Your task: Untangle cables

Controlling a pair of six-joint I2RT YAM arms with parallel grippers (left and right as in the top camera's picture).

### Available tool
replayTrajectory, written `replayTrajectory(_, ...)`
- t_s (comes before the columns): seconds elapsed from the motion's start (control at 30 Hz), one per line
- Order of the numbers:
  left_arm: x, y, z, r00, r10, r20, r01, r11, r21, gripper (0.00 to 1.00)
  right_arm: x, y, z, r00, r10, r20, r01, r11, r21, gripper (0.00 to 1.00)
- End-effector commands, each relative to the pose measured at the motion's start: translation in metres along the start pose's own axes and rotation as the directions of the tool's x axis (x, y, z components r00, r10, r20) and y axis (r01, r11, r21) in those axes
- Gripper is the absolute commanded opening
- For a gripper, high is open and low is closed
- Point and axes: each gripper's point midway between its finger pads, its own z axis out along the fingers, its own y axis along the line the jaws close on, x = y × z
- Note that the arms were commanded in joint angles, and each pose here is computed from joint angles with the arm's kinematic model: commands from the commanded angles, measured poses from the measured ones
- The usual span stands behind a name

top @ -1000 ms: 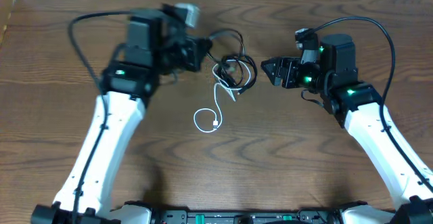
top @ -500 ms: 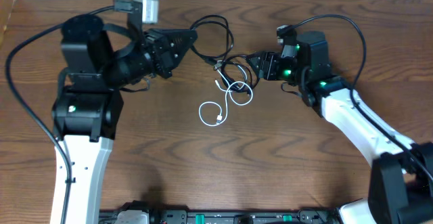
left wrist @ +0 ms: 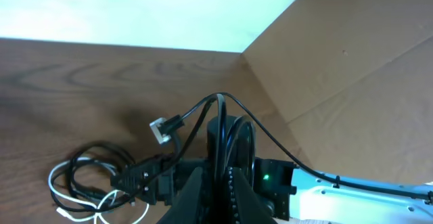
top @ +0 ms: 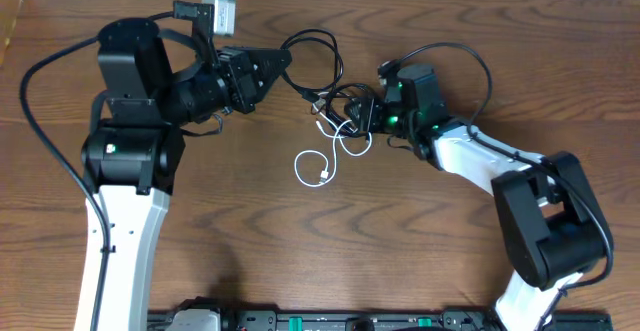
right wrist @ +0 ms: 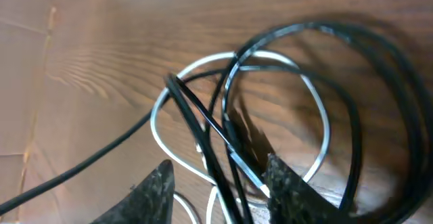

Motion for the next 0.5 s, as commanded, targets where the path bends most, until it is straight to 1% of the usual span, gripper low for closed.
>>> replayTrajectory(0.0, -0.002, 0.004, 0.004, 1.0, -0.022, -0.019, 0.022, 1.0, 0.006, 0.08, 0.003, 0.0, 0.008, 1.0, -0.003, 0.001, 0.003, 1.0, 0.02, 0.29)
replayTrajectory(0.07, 0.001, 0.009, 0.007, 0.999, -0.037, -0.03, 0.037, 0.999, 0.001, 0.08, 0.002, 0.0, 0.008, 1.0, -0.003, 0.004, 0.003, 1.0, 0.024, 0.23)
replayTrajectory(0.1, 0.001, 0.013, 0.009, 0.998, -0.046, -0.036, 0.046, 0.999, -0.003, 0.07, 0.001, -0.001, 0.007, 1.0, -0.002, 0.006, 0.002, 1.0, 0.025, 0.17)
replayTrajectory(0.17, 0.002, 0.019, 0.011, 0.997, -0.058, -0.04, 0.058, 0.998, -0.012, 0.07, 0.001, -0.003, 0.007, 1.0, 0.001, 0.007, -0.001, 1.0, 0.027, 0.1)
replayTrajectory(0.23, 0.002, 0.031, 0.014, 0.996, -0.082, -0.046, 0.081, 0.996, -0.027, 0.07, -0.001, -0.005, 0.005, 1.0, 0.008, 0.007, -0.009, 0.999, 0.032, 0.01)
replayTrajectory(0.33, 0.007, 0.041, 0.019, 0.996, -0.063, -0.069, 0.06, 0.998, -0.034, 0.08, -0.008, -0.002, -0.004, 1.0, 0.019, 0.005, -0.019, 1.0, -0.007, 0.01)
replayTrajectory(0.47, 0.018, 0.058, 0.028, 0.99, -0.076, -0.117, 0.071, 0.996, -0.051, 0.08, -0.025, -0.001, -0.037, 0.998, 0.051, 0.028, -0.052, 0.999, 0.006, 0.01)
